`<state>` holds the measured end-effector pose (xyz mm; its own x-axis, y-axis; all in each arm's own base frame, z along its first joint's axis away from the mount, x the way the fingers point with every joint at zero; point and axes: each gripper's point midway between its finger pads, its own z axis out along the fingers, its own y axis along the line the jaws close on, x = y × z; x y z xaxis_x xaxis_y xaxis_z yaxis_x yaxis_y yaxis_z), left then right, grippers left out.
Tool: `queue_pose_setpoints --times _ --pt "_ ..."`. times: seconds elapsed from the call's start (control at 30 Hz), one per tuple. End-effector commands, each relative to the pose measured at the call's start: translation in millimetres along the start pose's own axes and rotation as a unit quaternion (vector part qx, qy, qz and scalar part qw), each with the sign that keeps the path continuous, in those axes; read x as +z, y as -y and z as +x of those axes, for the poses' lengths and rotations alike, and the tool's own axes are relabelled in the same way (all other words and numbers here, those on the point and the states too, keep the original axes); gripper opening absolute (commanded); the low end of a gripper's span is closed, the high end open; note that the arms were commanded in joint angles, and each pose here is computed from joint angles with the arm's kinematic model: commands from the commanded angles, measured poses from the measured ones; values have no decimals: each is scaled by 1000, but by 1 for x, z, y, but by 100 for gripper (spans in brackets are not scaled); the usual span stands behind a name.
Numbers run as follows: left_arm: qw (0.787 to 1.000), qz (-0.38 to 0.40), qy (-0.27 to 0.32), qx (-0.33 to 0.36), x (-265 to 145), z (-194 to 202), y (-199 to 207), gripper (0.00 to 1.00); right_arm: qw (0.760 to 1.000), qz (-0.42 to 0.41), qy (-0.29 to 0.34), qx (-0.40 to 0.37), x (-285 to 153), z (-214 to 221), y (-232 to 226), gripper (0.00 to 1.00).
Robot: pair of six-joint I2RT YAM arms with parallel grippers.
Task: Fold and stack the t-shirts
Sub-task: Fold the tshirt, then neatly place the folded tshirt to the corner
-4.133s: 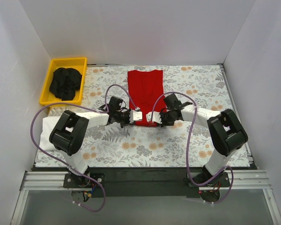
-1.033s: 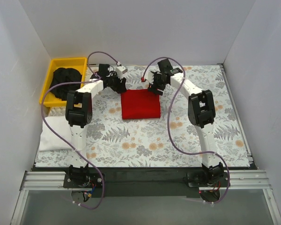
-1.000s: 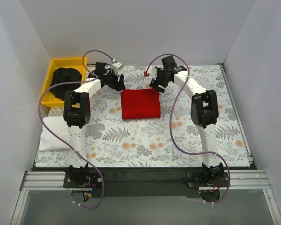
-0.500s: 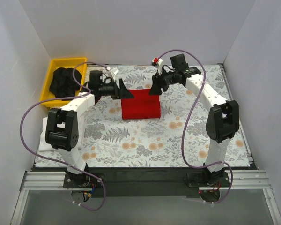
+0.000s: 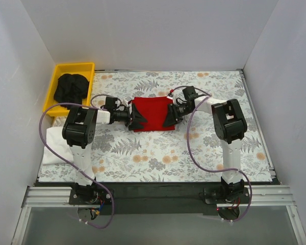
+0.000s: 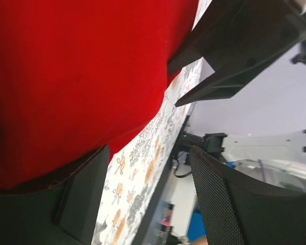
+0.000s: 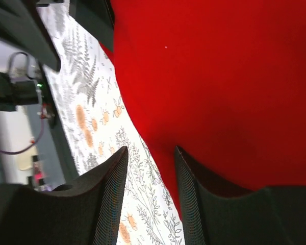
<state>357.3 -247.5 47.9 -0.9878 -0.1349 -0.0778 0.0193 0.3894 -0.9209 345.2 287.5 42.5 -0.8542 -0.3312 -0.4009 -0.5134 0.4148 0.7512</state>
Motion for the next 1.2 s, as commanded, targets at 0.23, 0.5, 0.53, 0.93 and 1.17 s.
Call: queue_pose_setpoints --times 0.23,0.5,0.53,0.93,1.17 --pt "999 16 30 -4 -62 14 22 62 999 -4 -19 -33 -29 12 -25 48" --pt "987 -76 143 22 -133 -5 36 66 966 99 -19 -237 -24 -25 -75 50" --pt "983 -92 155 28 -138 -11 39 66 953 148 -19 -264 -23 -34 -70 50" --pt "941 -268 201 -37 -166 -46 -16 69 867 257 -18 -427 80 -74 -97 59" --pt "940 -276 192 -47 -162 -52 -26 70 867 241 -28 -436 116 -75 -97 61"
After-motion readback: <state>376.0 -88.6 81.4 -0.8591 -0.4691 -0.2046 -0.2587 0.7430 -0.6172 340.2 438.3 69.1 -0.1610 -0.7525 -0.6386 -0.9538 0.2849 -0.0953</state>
